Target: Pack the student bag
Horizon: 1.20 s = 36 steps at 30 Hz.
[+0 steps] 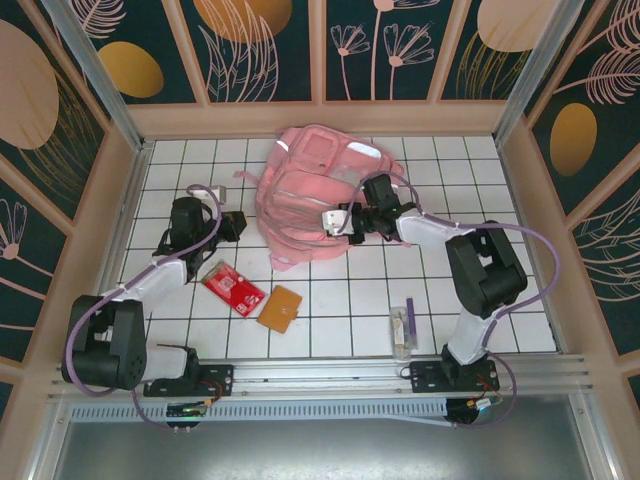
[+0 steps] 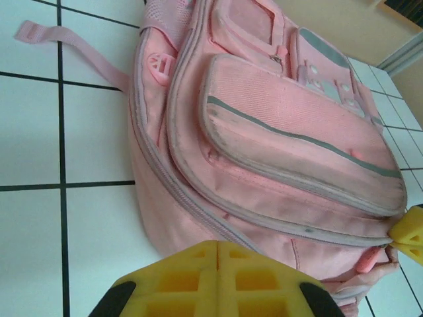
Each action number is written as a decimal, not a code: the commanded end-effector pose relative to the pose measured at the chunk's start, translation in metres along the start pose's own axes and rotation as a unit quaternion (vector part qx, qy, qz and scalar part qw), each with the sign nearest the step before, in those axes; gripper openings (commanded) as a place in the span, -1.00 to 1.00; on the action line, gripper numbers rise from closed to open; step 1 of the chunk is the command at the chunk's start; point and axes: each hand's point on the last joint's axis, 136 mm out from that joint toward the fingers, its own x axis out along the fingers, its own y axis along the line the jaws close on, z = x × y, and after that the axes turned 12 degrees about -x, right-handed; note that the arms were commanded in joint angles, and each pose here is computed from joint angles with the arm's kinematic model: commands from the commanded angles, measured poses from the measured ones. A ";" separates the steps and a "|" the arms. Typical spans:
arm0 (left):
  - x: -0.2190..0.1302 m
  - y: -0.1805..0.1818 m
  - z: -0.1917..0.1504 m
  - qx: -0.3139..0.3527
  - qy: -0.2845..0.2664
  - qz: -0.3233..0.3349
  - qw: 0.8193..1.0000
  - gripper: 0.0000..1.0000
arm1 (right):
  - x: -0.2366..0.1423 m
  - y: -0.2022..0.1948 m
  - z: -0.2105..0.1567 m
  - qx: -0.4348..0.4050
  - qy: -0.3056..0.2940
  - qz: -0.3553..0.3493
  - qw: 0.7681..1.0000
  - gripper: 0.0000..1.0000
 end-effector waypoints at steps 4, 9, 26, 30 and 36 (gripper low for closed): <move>-0.006 -0.034 -0.016 0.018 0.036 -0.069 0.997 -1.00 | -0.019 -0.041 0.052 0.047 -0.075 -0.102 0.991 0.04; -0.007 -0.061 -0.039 0.028 0.089 -0.116 0.989 -1.00 | -0.015 -0.069 0.093 0.147 -0.128 -0.153 0.969 0.25; -0.002 -0.078 -0.036 0.036 0.099 -0.152 0.983 -0.84 | 0.053 -0.016 0.050 0.149 -0.007 0.012 0.989 0.26; 0.011 -0.089 -0.054 0.084 0.138 -0.146 0.976 -0.40 | 0.003 -0.024 0.048 0.152 -0.047 0.052 0.986 0.27; 0.026 -0.095 -0.080 0.080 0.158 -0.119 0.977 -0.08 | -0.010 -0.007 -0.016 0.114 0.057 0.078 0.989 0.34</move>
